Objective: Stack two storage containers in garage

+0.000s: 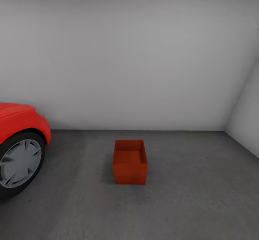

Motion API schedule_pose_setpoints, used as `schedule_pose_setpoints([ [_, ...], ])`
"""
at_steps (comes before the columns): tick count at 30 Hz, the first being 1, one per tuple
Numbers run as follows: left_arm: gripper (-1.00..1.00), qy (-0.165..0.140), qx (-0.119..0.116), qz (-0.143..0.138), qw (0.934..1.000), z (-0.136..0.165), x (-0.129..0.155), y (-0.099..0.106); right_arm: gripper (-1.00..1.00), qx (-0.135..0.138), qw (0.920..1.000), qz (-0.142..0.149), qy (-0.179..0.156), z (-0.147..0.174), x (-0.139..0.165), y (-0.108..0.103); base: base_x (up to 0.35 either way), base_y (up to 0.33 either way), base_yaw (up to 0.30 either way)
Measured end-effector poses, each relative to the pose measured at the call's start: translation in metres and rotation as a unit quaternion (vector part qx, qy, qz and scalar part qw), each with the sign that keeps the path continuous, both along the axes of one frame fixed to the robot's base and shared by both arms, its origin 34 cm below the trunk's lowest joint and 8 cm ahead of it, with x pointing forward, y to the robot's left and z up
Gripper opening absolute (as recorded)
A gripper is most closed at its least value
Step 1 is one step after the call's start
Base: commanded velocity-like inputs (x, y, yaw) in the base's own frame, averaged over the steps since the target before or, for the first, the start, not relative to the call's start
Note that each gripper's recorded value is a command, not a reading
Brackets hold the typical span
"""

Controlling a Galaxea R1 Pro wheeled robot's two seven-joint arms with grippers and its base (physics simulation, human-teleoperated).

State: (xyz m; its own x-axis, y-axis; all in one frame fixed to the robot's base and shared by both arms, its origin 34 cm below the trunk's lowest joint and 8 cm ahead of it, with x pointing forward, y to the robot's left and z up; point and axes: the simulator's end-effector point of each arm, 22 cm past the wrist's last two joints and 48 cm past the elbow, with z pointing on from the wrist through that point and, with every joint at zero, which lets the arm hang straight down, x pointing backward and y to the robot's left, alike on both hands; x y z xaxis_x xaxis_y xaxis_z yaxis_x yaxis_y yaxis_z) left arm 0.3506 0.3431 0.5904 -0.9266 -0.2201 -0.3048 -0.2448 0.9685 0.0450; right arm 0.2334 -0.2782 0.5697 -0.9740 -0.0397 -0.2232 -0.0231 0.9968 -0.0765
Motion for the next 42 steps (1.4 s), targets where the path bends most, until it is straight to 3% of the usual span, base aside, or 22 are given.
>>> schedule_pose_setpoints([
  [42, 1.0, -0.035, -0.001, 0.001, 0.9994, 0.016, 0.024, -0.001, 1.0, 0.009, 0.9994, 0.0, -0.034, 0.008, 0.026, 0.003, 0.0, 0.0, 0.0],
])
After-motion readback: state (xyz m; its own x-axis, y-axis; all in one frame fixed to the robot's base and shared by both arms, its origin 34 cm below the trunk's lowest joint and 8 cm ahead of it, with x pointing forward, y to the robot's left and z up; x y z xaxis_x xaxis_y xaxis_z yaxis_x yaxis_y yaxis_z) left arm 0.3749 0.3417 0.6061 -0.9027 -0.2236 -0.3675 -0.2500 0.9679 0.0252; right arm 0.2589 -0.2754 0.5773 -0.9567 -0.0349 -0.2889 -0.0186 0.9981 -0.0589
